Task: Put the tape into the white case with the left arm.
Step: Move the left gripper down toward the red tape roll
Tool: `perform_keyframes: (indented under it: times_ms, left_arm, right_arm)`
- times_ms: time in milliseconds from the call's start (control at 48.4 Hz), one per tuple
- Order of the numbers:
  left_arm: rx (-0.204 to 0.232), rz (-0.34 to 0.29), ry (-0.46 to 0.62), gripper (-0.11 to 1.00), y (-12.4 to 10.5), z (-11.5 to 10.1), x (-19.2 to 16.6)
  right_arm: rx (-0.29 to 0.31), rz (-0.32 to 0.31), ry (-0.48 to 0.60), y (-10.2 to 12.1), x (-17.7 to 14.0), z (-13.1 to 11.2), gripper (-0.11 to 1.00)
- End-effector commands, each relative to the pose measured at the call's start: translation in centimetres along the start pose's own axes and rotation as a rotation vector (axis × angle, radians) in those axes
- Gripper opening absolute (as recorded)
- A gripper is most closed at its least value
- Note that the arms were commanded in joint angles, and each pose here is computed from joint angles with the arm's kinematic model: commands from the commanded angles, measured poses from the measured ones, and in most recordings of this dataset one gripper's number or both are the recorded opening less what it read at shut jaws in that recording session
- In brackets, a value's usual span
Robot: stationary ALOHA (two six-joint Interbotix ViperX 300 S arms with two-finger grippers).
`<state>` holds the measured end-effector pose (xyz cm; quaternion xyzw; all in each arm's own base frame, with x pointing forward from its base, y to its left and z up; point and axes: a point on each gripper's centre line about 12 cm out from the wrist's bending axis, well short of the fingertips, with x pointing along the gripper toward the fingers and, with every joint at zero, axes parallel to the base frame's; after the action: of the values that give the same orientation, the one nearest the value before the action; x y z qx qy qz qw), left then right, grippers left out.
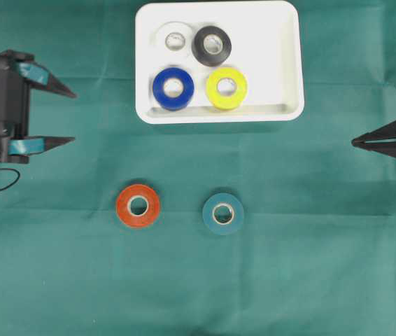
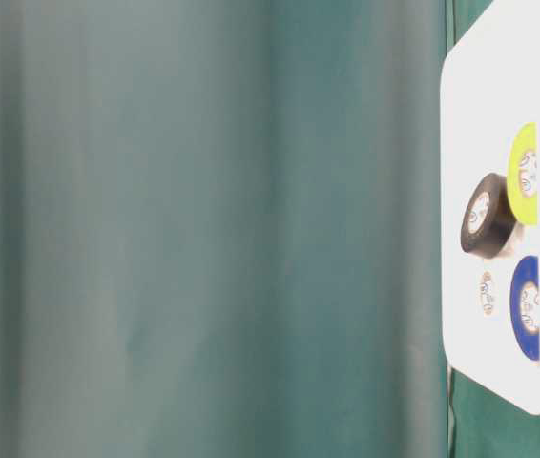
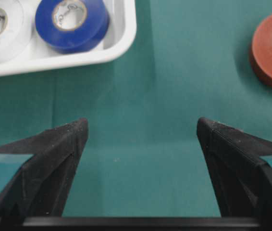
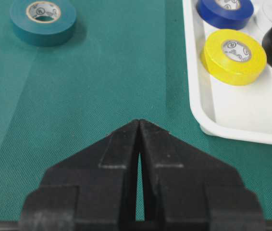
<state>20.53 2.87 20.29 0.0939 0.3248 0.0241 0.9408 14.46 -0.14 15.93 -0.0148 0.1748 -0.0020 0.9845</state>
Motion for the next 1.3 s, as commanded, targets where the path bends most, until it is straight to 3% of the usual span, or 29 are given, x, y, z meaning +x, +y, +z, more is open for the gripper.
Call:
perform_keyframes:
  times_ms: [0,434,641,889,1282]
  left_arm:
    - [0.001,-0.003,-0.021,0.94,-0.1,0.2,-0.4]
    - [0.013,-0.02,-0.019,0.94,-0.6,-0.1,-0.4]
    - [0.049,-0.107,-0.018,0.94,-2.9,-0.3,-0.3]
    - [0.009,-0.174,-0.019,0.93,-4.6,-0.3,-0.5]
    - [0.006,-0.173,-0.033,0.93,-4.7,0.0,0.1]
  right_arm:
    - [0.001,-0.001,-0.011,0.0,0.1,0.4,-0.09]
    - [0.0,0.0,-0.011,0.0,0.1,0.4,-0.09]
    - [0.001,-0.001,-0.012,0.0,0.1,0.5,-0.09]
    - [0.0,0.0,-0.009,0.0,0.1,0.4,-0.09]
    - [0.0,0.0,-0.012,0.0,0.1,0.5,-0.09]
